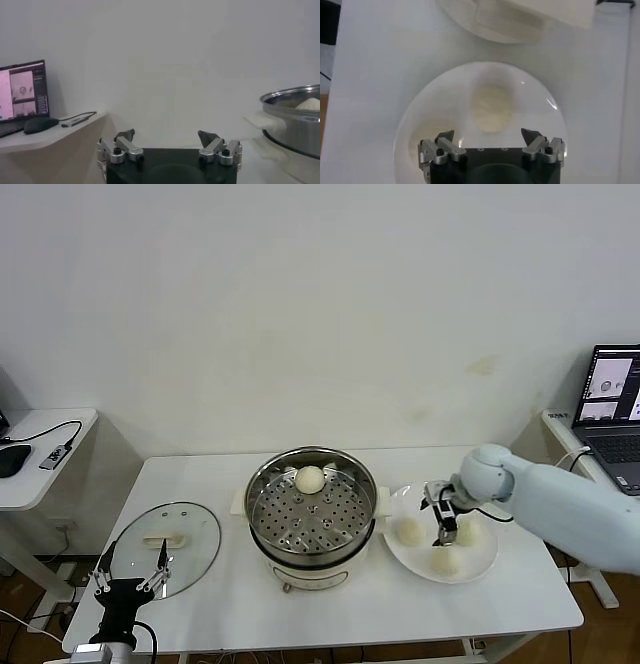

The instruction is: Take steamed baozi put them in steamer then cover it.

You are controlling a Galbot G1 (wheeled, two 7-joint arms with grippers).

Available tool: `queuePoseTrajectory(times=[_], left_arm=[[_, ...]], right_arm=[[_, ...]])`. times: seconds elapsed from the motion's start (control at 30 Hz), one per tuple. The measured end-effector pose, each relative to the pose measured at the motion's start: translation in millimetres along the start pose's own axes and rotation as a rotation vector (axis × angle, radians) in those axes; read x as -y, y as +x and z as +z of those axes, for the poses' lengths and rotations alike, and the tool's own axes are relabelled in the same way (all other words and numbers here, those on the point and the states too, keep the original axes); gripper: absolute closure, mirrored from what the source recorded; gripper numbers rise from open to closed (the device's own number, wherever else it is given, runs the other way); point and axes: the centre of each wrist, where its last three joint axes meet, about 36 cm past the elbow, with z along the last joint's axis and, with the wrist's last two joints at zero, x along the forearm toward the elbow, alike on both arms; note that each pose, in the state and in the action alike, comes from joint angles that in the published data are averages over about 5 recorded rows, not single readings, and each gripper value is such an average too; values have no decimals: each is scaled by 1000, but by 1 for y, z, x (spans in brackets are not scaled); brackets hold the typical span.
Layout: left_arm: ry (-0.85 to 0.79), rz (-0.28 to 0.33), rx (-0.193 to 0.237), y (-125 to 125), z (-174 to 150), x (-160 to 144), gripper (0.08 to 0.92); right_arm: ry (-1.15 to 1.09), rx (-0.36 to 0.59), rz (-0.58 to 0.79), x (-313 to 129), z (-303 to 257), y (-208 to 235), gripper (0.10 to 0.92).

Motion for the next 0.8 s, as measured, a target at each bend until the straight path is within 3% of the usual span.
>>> queuePoseTrajectory(times=[0.5,0.8], left_arm=[[-5,0,1,0,4,0,177],[-7,-1,2,0,4,-1,177]], right_arm=[[4,-3,22,6,-11,-25,200],[6,-9,18,7,-15,-36,256]])
